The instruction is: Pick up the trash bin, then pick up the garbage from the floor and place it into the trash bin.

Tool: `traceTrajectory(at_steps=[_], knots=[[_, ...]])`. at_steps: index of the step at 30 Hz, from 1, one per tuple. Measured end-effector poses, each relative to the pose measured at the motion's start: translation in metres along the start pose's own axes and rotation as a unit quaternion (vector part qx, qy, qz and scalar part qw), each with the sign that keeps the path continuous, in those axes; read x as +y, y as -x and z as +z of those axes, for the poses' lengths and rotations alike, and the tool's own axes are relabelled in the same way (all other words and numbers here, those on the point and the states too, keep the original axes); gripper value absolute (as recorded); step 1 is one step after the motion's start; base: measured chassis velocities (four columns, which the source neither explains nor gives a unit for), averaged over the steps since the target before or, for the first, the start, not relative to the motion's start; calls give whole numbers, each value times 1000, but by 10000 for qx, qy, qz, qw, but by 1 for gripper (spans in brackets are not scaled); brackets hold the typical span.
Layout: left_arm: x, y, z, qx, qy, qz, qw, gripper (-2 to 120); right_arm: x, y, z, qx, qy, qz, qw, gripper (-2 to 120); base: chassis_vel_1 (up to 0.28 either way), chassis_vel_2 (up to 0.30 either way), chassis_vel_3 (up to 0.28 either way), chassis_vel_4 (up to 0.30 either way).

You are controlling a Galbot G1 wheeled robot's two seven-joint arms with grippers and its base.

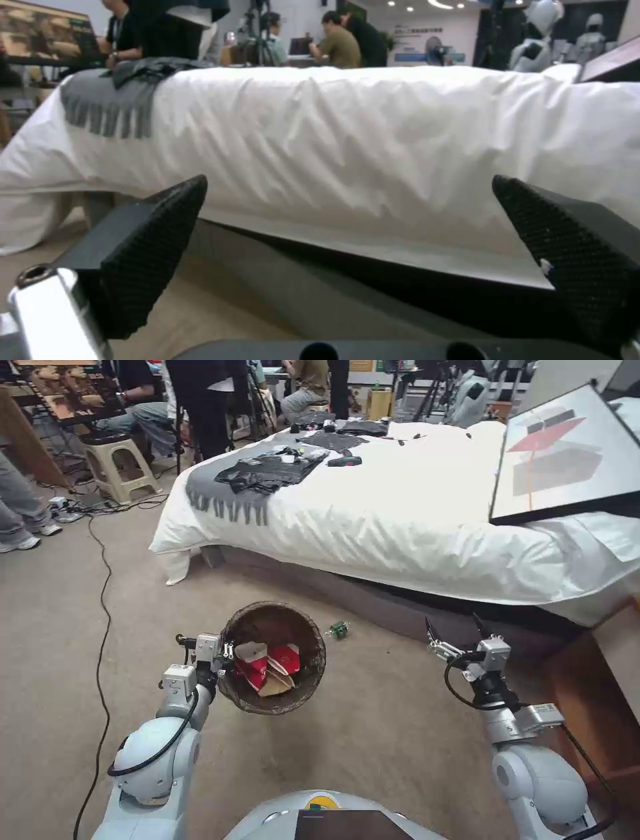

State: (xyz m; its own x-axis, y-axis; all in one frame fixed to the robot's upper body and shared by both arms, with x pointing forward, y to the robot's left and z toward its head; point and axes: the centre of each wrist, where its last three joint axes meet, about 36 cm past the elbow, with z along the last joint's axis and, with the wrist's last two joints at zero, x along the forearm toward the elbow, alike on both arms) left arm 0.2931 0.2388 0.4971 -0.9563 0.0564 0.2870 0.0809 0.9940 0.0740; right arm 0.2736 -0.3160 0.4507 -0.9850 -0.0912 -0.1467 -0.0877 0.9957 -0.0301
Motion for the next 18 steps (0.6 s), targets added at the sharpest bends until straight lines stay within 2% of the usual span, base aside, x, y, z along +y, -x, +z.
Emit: traceTrajectory(at_steps=[18], knots=[[0, 2, 1, 10, -4, -5, 10000, 3, 0, 2, 1, 10, 1, 8, 10000, 100, 62, 64, 64, 60]])
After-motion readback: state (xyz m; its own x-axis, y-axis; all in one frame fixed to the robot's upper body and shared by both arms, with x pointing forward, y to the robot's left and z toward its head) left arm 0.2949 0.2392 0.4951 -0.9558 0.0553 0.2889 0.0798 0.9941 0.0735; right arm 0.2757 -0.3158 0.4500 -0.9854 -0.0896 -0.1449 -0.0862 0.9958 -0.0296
